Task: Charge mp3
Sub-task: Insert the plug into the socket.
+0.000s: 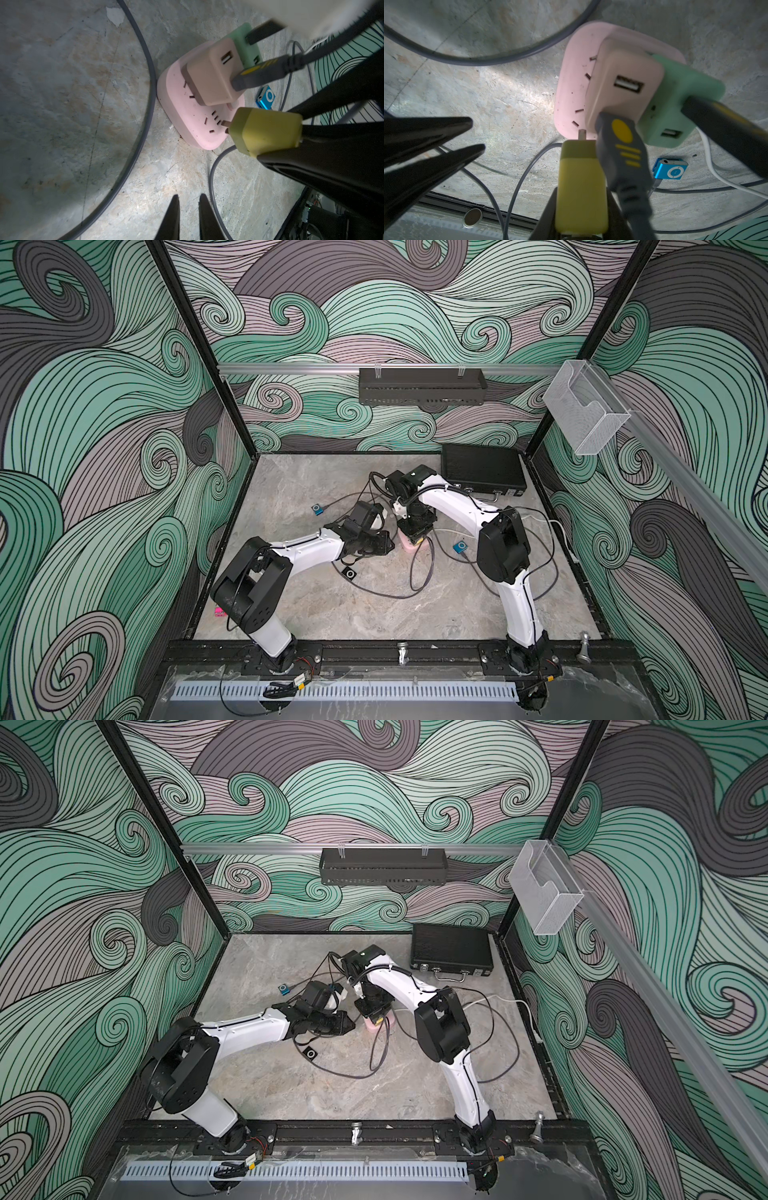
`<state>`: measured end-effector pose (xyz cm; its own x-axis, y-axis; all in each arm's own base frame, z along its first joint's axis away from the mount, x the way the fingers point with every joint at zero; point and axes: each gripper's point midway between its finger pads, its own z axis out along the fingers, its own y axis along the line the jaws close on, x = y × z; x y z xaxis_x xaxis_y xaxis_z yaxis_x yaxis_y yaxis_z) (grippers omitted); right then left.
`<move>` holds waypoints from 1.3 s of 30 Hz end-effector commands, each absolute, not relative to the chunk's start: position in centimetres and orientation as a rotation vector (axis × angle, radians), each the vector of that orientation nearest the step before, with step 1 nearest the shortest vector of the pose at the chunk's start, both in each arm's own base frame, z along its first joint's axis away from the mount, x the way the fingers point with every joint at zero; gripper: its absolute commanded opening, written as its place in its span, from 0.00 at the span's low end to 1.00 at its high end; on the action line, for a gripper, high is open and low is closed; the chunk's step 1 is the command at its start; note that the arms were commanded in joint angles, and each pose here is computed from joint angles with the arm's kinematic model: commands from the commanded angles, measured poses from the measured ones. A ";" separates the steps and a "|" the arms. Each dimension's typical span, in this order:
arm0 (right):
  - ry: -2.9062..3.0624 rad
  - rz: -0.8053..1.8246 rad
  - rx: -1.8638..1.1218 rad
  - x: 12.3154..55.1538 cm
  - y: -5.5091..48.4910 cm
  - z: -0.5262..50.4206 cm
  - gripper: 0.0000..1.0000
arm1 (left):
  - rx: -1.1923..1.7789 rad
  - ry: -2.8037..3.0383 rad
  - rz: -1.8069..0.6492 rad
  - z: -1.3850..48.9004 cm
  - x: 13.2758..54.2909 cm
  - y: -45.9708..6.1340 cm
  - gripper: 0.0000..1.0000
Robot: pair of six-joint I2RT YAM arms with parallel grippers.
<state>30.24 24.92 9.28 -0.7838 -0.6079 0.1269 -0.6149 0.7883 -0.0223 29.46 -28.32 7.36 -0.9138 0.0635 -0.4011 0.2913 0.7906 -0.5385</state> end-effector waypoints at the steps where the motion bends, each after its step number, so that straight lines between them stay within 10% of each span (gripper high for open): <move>1: -2.810 0.148 0.956 29.6 24.0 9.1 0.00 | 0.278 2.618 -0.841 7.5 30.2 -28.1 0.18; 39: -2.777 0.162 0.808 30.3 23.8 7.0 0.00 | 0.256 2.641 -0.805 7.8 30.3 -27.7 0.17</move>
<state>30.91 24.53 7.92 -0.8179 -0.5436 0.1884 -0.5589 0.8284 -0.0362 29.34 -27.91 7.02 -0.9231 0.0682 -0.3784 0.2724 0.8105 -0.5186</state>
